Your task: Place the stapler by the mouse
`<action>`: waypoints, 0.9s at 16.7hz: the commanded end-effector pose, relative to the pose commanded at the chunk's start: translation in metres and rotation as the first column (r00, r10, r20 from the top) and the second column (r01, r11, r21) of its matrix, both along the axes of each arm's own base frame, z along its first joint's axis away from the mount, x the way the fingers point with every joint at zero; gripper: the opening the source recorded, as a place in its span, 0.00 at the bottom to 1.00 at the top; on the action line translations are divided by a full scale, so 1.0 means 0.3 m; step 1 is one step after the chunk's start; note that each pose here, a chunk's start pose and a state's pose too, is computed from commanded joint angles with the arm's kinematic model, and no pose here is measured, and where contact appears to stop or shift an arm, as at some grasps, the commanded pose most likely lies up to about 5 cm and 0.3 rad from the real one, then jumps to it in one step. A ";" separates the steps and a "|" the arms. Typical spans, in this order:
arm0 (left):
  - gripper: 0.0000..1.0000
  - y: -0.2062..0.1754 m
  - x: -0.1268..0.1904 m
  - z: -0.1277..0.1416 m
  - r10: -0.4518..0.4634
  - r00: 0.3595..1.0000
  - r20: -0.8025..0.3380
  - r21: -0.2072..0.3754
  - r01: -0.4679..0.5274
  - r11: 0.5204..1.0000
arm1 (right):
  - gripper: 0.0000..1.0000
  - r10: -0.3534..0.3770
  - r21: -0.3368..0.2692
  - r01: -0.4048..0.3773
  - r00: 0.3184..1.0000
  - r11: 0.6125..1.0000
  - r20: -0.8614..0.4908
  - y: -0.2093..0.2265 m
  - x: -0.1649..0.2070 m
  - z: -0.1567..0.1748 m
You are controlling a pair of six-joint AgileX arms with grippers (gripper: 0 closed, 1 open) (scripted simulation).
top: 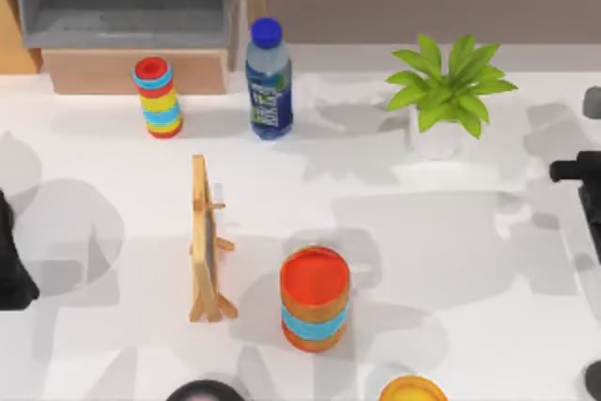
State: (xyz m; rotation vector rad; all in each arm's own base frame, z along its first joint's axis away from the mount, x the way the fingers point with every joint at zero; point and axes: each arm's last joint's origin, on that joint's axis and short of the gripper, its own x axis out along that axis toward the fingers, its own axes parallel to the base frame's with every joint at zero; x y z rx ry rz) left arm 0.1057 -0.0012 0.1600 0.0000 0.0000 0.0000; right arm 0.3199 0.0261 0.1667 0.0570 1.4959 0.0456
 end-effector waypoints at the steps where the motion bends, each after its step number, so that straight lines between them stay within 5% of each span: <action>1: 1.00 0.000 0.000 0.000 0.000 1.000 0.000 0.000 0.000 1.000 | 0.00 0.001 0.003 -0.001 1.000 1.000 0.015 0.000 0.005 0.006; 15: 1.00 0.000 0.000 0.000 0.000 1.000 0.000 0.000 0.000 1.000 | 0.00 0.062 0.036 -0.079 0.940 0.996 0.336 0.011 0.116 0.122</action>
